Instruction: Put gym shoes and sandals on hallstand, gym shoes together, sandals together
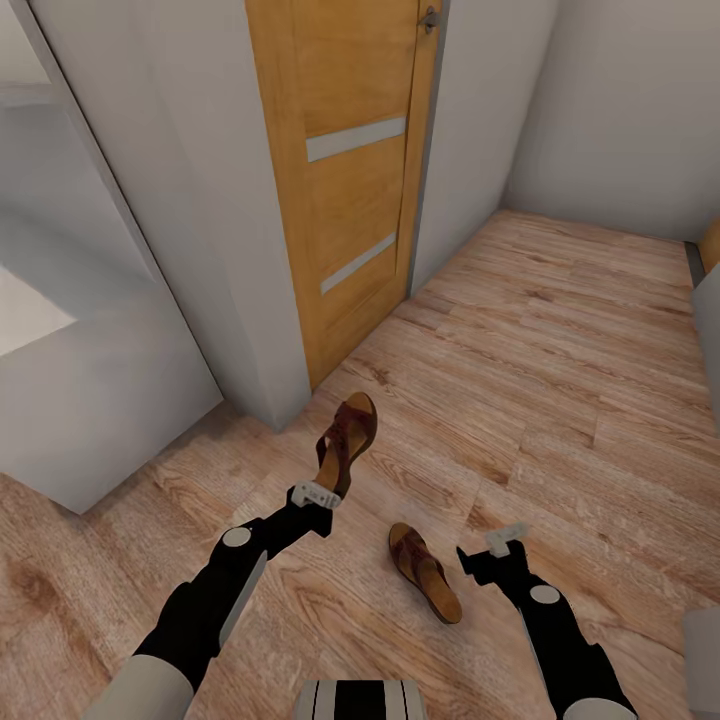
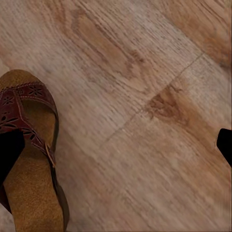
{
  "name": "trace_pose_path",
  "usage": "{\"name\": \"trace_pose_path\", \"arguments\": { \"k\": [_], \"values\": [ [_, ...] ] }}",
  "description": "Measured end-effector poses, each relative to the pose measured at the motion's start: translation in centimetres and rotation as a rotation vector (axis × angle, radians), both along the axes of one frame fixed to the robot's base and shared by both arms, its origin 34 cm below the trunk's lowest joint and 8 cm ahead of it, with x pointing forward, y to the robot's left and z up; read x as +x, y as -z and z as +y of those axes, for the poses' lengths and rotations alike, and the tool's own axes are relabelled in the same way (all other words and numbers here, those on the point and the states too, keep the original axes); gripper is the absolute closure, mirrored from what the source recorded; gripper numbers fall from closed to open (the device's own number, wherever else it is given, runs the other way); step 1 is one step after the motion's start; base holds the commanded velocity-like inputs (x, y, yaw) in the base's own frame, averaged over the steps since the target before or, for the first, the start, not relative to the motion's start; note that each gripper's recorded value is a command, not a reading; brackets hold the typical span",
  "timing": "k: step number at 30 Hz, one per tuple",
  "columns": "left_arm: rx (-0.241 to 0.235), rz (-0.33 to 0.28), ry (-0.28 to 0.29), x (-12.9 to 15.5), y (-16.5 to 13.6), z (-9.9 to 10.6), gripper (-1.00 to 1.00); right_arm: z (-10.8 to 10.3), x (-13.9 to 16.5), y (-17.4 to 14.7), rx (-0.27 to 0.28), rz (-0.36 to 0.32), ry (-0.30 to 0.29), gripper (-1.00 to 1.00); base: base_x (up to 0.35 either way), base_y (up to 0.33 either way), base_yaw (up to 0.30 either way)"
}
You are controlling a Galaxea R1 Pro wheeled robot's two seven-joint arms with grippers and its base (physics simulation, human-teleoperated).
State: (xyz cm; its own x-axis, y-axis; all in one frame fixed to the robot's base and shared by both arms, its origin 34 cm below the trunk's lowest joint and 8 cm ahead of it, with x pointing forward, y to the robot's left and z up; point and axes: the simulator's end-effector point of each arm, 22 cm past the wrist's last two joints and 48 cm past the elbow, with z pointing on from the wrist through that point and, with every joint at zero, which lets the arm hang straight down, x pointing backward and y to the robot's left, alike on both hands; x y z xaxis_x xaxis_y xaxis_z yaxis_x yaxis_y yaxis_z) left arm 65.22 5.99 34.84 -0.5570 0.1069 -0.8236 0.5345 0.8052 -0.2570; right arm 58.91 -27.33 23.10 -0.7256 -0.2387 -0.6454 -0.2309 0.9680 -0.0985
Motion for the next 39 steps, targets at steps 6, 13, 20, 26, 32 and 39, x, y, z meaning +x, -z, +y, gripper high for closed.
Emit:
{"name": "trace_pose_path", "arguments": {
  "k": [6, 13, 20, 26, 32, 39],
  "values": [
    [-0.003, -0.007, -0.004, 0.3, -0.4, -0.1, 1.0, 1.6, 0.0, 0.1, 0.007, -0.002, 0.015, -1.0, 0.0, 0.0, 0.0],
    [-0.003, -0.01, -0.005, 0.4, -0.5, 0.0, 1.0, 3.0, 0.2, 0.1, 0.005, -0.011, 0.026, -1.0, 0.0, 0.0, 0.0],
    [-0.001, 0.007, -0.004, 0.1, 0.3, 0.0, 1.0, 3.4, 0.3, 0.5, -0.021, -0.01, 0.018, -1.0, 0.0, 0.0, 0.0],
    [0.0, 0.034, -0.004, -0.3, 1.8, 0.0, 1.0, 1.5, 0.0, 1.5, -0.095, -0.011, 0.075, -1.0, 0.0, 0.0, 0.0],
    [0.0, 0.065, -0.004, -0.9, 3.5, 0.0, 1.0, 1.5, -0.8, 3.0, -0.097, 0.018, 0.071, -1.0, 0.0, 0.0, 0.0],
    [-0.002, 0.1, -0.005, -1.6, 5.5, -0.1, 1.0, 1.5, -1.9, 4.7, -0.1, 0.051, 0.069, -1.0, 0.0, 0.0, 0.0]
  ]
}}
